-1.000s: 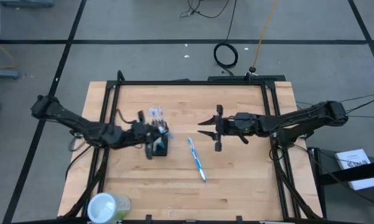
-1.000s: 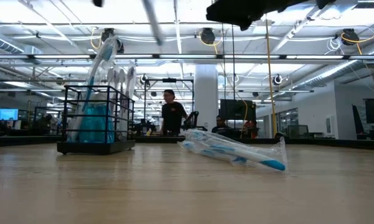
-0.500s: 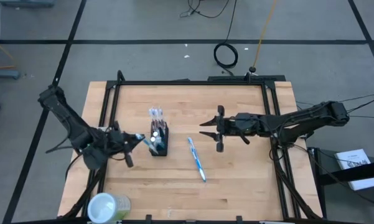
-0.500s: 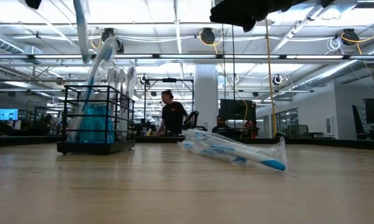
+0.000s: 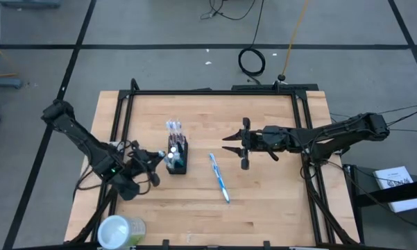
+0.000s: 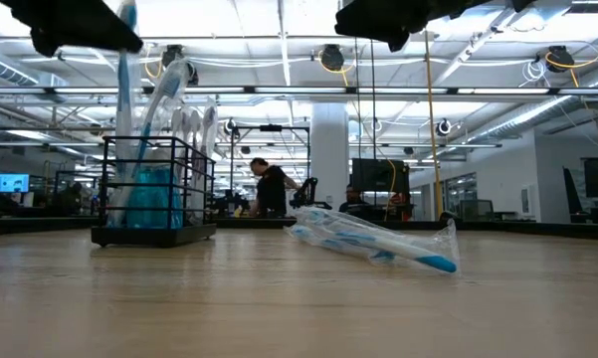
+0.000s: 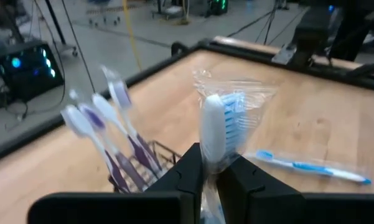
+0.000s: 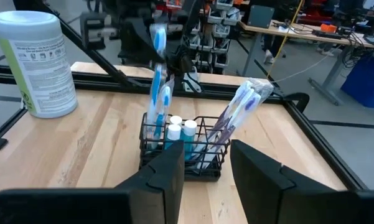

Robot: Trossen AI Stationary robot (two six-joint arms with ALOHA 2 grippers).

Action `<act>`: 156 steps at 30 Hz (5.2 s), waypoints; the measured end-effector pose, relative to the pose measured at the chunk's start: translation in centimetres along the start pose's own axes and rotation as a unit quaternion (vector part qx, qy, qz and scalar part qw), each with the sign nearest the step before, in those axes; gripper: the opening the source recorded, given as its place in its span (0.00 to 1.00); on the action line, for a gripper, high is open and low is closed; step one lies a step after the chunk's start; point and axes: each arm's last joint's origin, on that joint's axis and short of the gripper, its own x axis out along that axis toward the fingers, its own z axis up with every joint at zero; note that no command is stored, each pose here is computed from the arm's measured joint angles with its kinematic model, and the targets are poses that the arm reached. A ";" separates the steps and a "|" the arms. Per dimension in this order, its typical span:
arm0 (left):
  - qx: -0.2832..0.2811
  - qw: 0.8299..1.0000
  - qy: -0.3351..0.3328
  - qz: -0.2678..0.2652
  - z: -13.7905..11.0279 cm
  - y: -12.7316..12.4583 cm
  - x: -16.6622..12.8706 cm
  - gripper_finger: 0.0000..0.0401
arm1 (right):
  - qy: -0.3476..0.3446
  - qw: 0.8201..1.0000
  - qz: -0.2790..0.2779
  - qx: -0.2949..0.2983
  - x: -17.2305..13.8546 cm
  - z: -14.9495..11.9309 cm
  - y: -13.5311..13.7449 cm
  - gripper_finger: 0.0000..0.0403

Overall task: Pick & Place toothbrushing station
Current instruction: Put the blue toothbrush into the bottom compartment of the mesh organizer, then put the left blue toothbrush into the bottom compartment of the mesh organizer

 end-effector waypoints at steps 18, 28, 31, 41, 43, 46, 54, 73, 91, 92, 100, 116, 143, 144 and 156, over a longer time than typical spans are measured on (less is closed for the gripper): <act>-0.021 0.995 0.084 0.044 -3.8 -2.0 3.6 0.17 | 0.000 1.000 0.000 0.000 0.0 0.0 0.0 0.30; -0.018 0.994 0.104 0.033 -2.9 -1.3 3.8 0.19 | 0.001 1.000 0.000 0.001 0.0 0.0 0.0 0.30; -0.027 0.995 0.097 0.027 -2.2 -1.0 3.4 0.22 | 0.004 1.000 0.000 0.001 0.0 -0.1 0.0 0.30; -0.068 0.996 0.062 -0.012 0.7 0.5 1.9 0.59 | 0.016 0.999 0.009 0.035 0.8 -0.7 0.5 0.30; -0.077 0.996 0.038 -0.022 1.7 0.9 1.3 0.65 | 0.040 0.999 0.021 0.027 1.8 -1.8 1.5 0.31; -0.085 0.996 -0.005 -0.041 3.4 1.6 0.4 0.72 | 0.072 0.997 0.039 0.018 3.8 -4.0 3.5 0.32; -0.065 0.993 -0.071 -0.074 6.2 2.4 -0.9 0.81 | 0.216 0.976 -0.011 0.009 7.8 -7.7 6.7 0.44; -0.031 0.996 -0.057 -0.056 5.3 1.5 0.2 0.81 | 0.295 0.950 -0.041 0.094 10.1 -12.9 8.6 0.56; -0.028 0.998 -0.046 -0.043 4.6 0.8 1.1 0.79 | 0.314 0.936 -0.075 0.141 10.3 -14.2 7.5 0.41; -0.028 0.998 -0.046 -0.043 4.6 0.8 1.1 0.79 | 0.317 0.935 -0.070 0.145 10.3 -14.3 7.3 0.39; -0.027 0.998 -0.046 -0.043 4.6 0.8 1.1 0.79 | 0.317 0.937 -0.045 0.139 10.4 -14.0 7.1 0.23; -0.022 0.998 -0.047 -0.026 4.8 1.2 1.7 0.77 | 0.244 0.969 0.003 0.040 8.8 -9.1 6.5 0.01; 0.078 0.956 -0.180 -0.216 6.4 -4.0 8.4 0.77 | -0.203 0.975 0.073 -0.049 4.4 1.0 2.5 0.00; 0.073 0.955 -0.181 -0.224 6.4 -4.0 8.8 0.77 | -0.208 0.974 0.072 -0.050 4.4 1.0 2.5 0.00; 0.042 0.946 -0.218 -0.235 6.4 -3.2 12.7 0.77 | -0.218 0.971 0.079 -0.052 4.3 1.2 2.7 0.00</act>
